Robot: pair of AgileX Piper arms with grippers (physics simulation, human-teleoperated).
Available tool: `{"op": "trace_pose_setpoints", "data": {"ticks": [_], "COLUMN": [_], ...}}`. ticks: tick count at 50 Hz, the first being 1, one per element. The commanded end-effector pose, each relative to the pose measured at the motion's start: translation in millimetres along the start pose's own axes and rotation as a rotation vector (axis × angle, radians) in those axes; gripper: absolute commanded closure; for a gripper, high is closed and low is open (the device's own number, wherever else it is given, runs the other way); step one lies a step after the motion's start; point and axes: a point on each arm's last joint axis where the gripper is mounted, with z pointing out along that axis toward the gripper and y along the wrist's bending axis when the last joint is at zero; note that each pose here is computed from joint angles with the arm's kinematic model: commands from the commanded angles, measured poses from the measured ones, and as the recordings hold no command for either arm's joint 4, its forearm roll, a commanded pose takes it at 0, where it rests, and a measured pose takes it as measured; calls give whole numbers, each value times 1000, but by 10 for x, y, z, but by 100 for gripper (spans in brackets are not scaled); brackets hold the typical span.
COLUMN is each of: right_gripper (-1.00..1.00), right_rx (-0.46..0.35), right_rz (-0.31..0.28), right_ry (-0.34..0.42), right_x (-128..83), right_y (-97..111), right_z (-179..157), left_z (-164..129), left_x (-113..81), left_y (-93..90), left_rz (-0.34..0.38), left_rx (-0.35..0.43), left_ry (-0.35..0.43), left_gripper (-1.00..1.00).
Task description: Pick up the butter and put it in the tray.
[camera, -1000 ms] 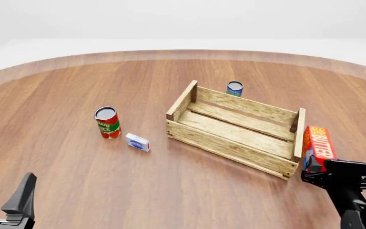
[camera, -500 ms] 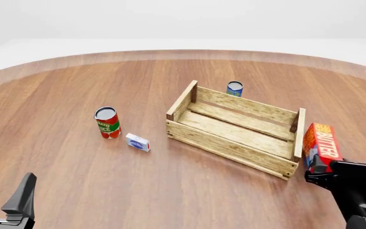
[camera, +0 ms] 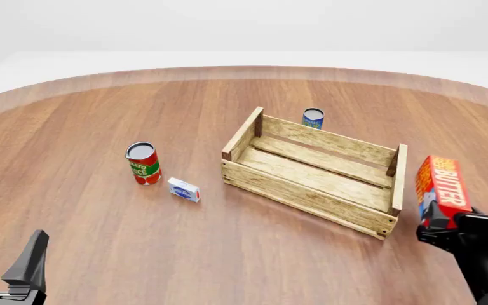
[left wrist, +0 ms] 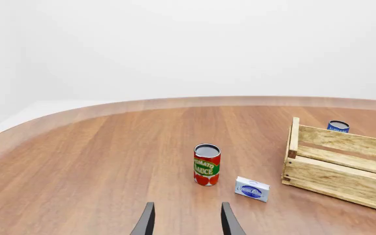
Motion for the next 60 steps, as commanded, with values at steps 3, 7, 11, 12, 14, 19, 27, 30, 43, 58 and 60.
{"op": "trace_pose_setpoints", "data": {"ticks": [3, 7, 11, 12, 14, 19, 27, 30, 43, 58, 60], "right_gripper": [100, 100, 100, 100, 100, 100, 100, 100, 100, 100, 100], "right_rx": [6, 6, 10, 10, 10, 11, 10, 10, 3, 1, -2], "right_rz": [17, 17, 14, 14, 14, 15, 11, 10, -4, -12, -15], "right_ry": [-51, -58, -57, -57, -58, -68, -78, -78, -96, -115, -118], "right_x": [-188, -234, -244, -245, -268, -356, -450, -469, -624, -769, -779], "right_y": [-21, -23, -32, -32, -33, -42, -46, -46, -45, -51, -46], "right_z": [-100, -131, -152, -153, -169, -220, -289, -297, -376, -471, -474], "left_z": [0, 0, 0, 0, 0, 0, 0, 0, 0, 0, 0], "left_x": [0, 0, 0, 0, 0, 0, 0, 0, 0, 0, 0], "left_y": [0, 0, 0, 0, 0, 0, 0, 0, 0, 0, 0], "left_rz": [0, 0, 0, 0, 0, 0, 0, 0, 0, 0, 0], "left_rx": [0, 0, 0, 0, 0, 0, 0, 0, 0, 0, 0], "left_ry": [0, 0, 0, 0, 0, 0, 0, 0, 0, 0, 0], "left_gripper": [-100, -100, -100, -100, -100, -100, -100, -100, -100, -100, -100]}}
